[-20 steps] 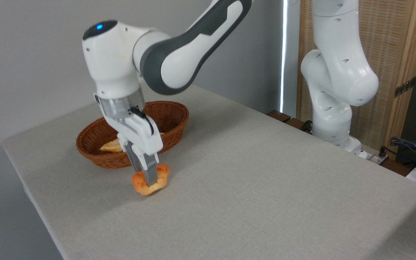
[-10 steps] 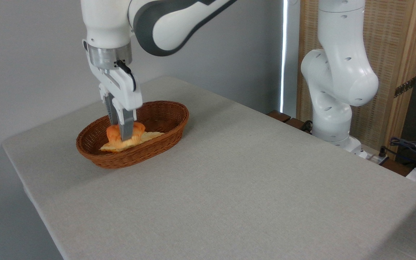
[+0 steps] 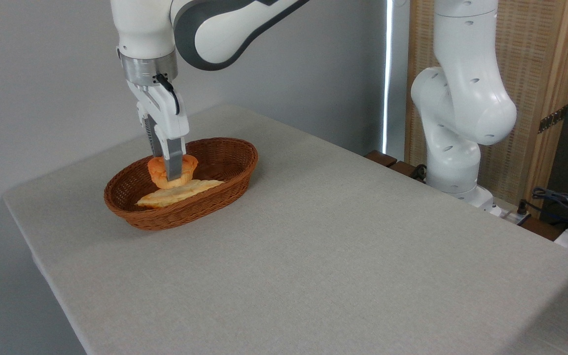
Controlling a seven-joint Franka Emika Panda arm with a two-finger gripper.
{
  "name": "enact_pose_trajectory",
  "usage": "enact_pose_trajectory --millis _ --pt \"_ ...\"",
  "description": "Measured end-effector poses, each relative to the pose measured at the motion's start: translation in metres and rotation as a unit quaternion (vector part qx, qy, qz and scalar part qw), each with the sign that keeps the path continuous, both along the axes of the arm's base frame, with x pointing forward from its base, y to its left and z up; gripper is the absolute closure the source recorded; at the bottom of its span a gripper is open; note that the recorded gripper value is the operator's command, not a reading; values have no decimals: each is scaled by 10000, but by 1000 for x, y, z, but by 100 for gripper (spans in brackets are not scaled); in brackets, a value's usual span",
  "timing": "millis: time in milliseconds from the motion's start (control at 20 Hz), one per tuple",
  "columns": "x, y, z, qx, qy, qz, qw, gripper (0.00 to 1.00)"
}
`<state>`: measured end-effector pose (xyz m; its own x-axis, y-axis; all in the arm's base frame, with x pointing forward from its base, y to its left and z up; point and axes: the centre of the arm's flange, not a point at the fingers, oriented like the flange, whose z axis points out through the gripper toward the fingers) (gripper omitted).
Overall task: Put bread into the basket
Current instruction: 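Lower the roll into the basket and open the gripper, then raise the open gripper up away from the basket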
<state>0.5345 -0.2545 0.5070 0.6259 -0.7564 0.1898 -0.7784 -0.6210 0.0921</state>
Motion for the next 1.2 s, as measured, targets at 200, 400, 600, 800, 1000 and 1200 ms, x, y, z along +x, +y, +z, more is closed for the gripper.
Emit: enact_pose_trajectory --millis 200,400,600,800,1000,1200 --pt "-2 0 -3 43 111 -22 9999 0" --pt "1 8 -3 60 107 39 9999 0" --pt "17 49 2 471 -114 226 9986 0" --pt "30 99 15 515 -230 641 9963 0" --pt "32 136 33 488 -324 947 9938 0" --pt "30 143 33 511 -240 995 9934 0"
